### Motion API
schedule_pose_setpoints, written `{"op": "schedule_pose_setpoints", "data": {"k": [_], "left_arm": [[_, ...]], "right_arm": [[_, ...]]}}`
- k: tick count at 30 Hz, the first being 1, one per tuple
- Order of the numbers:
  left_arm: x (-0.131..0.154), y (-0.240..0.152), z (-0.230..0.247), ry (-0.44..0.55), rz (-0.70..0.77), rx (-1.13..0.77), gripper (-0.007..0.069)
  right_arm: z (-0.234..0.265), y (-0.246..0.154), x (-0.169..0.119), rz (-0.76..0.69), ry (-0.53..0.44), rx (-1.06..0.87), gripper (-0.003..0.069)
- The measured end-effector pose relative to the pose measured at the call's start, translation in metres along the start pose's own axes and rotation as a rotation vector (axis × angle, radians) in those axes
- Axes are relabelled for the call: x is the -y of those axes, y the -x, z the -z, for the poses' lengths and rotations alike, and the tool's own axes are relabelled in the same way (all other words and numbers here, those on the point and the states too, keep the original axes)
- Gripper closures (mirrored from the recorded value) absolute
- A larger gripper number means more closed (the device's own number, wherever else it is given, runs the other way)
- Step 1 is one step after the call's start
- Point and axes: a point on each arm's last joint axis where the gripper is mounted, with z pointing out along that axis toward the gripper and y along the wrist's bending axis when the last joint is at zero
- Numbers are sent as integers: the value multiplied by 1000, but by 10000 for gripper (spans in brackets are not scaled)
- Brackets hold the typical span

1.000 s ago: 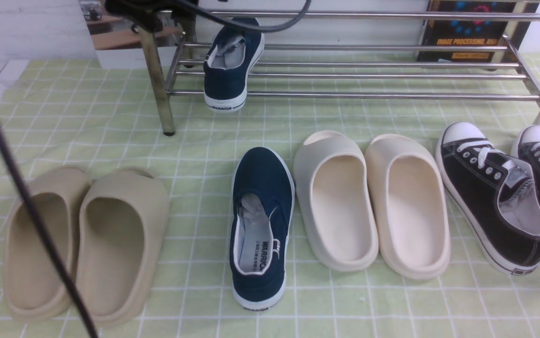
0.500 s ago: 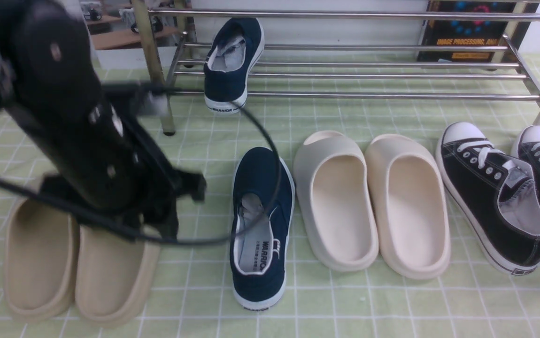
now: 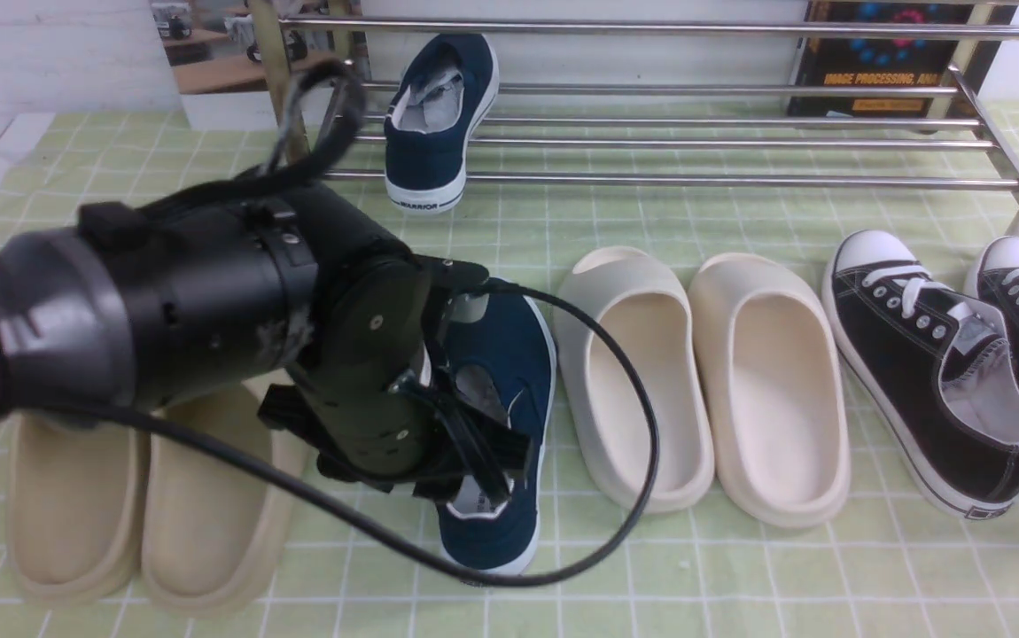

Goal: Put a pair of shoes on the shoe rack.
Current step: Use the left arm to grab the shoe closest to it

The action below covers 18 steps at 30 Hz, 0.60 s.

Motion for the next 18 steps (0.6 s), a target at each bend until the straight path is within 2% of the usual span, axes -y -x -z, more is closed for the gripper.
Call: {"op": "schedule_pose_setpoints", "data": {"k": [7,13,18], "left_arm": [[6,10,-16,-26,99,58,297],[8,8,-41,1,114,6,274],[9,6,-54,22,110,-32,319]], "right_arm": [[0,0,0,0,0,0,419],[0,0,0,0,0,0,419],[0,0,0,0,0,0,419]]}}
